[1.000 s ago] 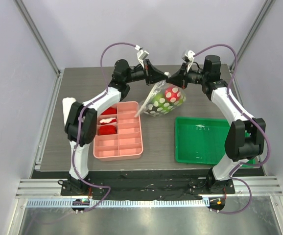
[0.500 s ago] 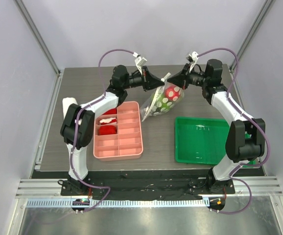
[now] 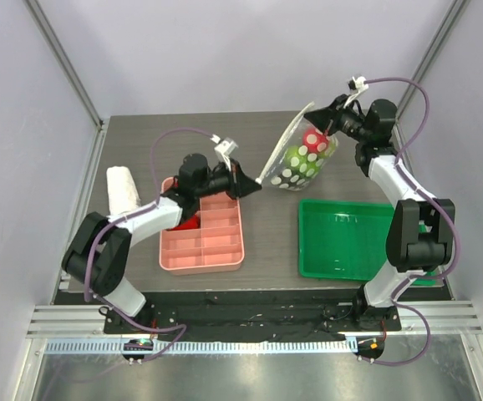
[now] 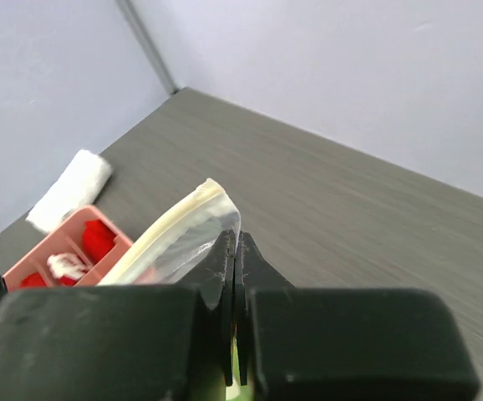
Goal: Open the zip-top bag and remove the fake food
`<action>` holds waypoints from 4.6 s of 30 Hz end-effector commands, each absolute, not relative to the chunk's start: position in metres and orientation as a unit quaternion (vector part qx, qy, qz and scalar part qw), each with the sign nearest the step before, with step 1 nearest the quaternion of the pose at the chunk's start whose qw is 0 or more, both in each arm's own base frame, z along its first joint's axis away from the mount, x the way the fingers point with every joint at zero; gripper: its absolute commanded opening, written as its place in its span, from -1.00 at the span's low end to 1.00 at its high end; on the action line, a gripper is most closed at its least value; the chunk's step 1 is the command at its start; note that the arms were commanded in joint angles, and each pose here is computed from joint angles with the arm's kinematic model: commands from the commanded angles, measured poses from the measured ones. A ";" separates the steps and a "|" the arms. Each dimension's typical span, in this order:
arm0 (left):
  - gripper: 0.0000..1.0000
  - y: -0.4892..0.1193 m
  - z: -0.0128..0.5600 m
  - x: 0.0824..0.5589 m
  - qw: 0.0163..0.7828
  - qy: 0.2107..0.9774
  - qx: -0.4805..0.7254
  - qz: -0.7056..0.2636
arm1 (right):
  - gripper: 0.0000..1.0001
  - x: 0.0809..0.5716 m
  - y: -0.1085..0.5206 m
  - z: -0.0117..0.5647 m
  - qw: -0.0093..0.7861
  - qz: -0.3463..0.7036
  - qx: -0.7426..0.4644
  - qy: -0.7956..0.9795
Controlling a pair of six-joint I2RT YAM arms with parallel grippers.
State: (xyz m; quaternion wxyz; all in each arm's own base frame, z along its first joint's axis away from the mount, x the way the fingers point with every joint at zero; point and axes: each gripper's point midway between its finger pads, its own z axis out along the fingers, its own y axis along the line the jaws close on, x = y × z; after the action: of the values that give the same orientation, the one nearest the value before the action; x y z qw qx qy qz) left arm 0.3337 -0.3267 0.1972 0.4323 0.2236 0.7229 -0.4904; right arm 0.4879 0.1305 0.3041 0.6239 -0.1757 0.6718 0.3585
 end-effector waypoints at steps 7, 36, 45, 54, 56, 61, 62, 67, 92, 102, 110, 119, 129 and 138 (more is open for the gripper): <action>-0.05 -0.320 0.193 0.273 0.409 0.752 0.269 -0.440 | -0.97 0.447 0.157 0.348 0.654 0.423 -0.326 0.537; 0.22 -0.299 0.330 0.422 0.512 0.699 0.319 -0.385 | -0.97 0.450 0.163 0.343 0.577 0.435 -0.321 0.612; 0.41 -0.297 0.338 0.444 0.508 0.651 0.337 -0.452 | -0.97 0.423 0.173 0.334 0.525 0.493 -0.374 0.585; 0.50 -0.332 0.317 0.456 0.472 0.599 0.340 -0.550 | -0.97 0.395 0.200 0.351 0.492 0.565 -0.392 0.534; 0.32 -0.339 0.312 0.445 0.436 0.592 0.346 -0.582 | -0.97 0.383 0.200 0.363 0.483 0.588 -0.392 0.517; 0.04 -0.336 0.309 0.410 0.433 0.576 0.338 -0.605 | -0.96 0.398 0.204 0.358 0.478 0.607 -0.384 0.506; 0.04 -0.333 0.305 0.397 0.431 0.578 0.335 -0.607 | -0.97 0.399 0.204 0.358 0.484 0.605 -0.385 0.502; 0.24 -0.337 0.297 0.386 0.444 0.610 0.308 -0.579 | -0.97 0.406 0.205 0.354 0.486 0.614 -0.359 0.507; -0.91 -0.359 0.274 0.399 0.445 0.709 0.221 -0.500 | -0.46 0.470 0.220 0.315 0.539 0.475 -0.228 0.657; -1.00 -0.365 0.264 0.396 0.530 0.759 0.148 -0.348 | 0.99 0.483 0.176 0.281 0.499 0.275 0.014 0.822; -1.00 -0.367 0.272 0.389 0.583 0.759 0.108 -0.271 | 0.99 0.449 0.139 0.318 0.534 0.153 0.066 0.829; -1.00 -0.375 0.261 0.379 0.585 0.773 0.090 -0.228 | 0.99 0.411 0.153 0.312 0.515 0.195 0.110 0.828; -1.00 -0.383 0.268 0.369 0.590 0.768 0.098 -0.229 | 0.69 0.398 0.182 0.286 0.489 0.228 0.194 0.819; -0.22 -0.404 0.269 0.332 0.504 0.758 0.208 -0.359 | -0.87 0.410 0.201 0.271 0.489 0.258 0.126 0.824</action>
State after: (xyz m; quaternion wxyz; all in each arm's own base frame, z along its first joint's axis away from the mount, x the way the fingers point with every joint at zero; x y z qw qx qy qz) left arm 0.3553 -0.3928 0.2199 0.5283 0.1583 0.7973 -0.2451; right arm 0.3945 0.1895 0.2558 0.4625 0.1642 0.8418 0.2248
